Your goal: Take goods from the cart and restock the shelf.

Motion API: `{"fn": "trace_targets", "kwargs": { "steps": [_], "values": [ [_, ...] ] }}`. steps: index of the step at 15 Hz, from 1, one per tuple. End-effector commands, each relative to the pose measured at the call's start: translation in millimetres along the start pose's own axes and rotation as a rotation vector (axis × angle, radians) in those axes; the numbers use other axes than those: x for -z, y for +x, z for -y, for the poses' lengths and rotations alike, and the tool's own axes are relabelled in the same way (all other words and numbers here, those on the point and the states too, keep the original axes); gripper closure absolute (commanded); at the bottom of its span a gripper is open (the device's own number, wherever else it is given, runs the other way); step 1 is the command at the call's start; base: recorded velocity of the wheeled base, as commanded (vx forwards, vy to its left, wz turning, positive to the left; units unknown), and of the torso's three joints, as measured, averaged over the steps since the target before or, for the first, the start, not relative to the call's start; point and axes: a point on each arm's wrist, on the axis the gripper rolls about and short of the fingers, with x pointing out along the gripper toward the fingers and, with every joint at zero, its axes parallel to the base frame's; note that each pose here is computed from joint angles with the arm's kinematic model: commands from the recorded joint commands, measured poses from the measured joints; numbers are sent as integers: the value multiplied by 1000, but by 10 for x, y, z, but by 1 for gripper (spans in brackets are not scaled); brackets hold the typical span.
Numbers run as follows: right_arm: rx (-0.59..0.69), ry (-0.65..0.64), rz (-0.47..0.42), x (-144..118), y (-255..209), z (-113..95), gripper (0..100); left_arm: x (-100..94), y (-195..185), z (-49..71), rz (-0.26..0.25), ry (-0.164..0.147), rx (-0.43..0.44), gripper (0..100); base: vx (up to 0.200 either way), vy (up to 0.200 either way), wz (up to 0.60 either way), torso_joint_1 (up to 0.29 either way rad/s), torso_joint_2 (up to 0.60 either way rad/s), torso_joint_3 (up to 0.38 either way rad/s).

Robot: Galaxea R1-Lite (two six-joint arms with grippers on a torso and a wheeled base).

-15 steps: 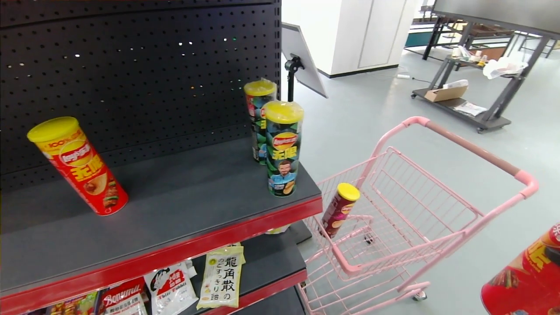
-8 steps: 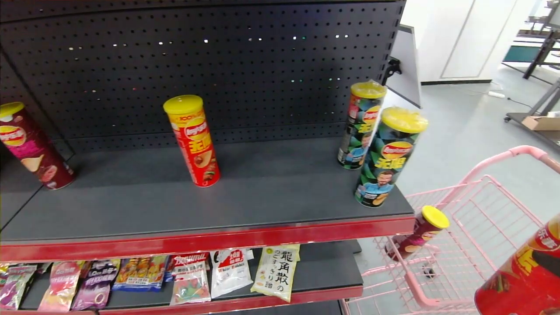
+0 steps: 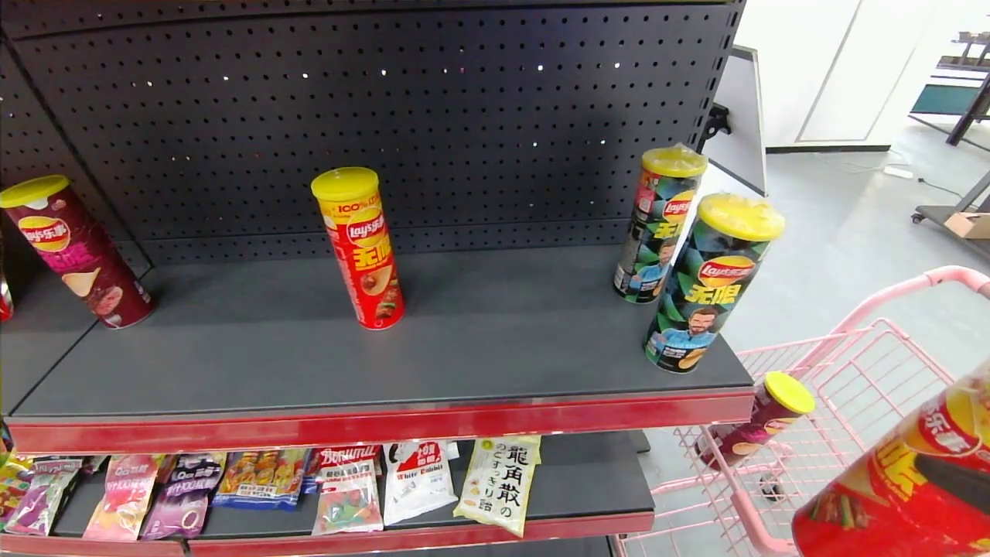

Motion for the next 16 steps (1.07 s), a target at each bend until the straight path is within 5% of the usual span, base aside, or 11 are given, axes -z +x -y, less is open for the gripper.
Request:
{"fn": "trace_targets", "kwargs": {
  "steps": [1, 3, 16],
  "values": [
    [-118, -7, -11, 1, 72, -33, 100, 4, 1, 0, -2, 0, -1, 0, 0, 0, 0, 0, 0, 0],
    [-253, -16, -1, 41, 58, -76, 100, -1, 0, 0, 0, 2, 1, 0, 0, 100, 0, -1, -1, -1],
    [-316, -26, -1, 152, 11, -127, 100, -1, 0, 0, 0, 2, 1, 0, 0, 200, 0, 2, 1, 2]
  ]
}}
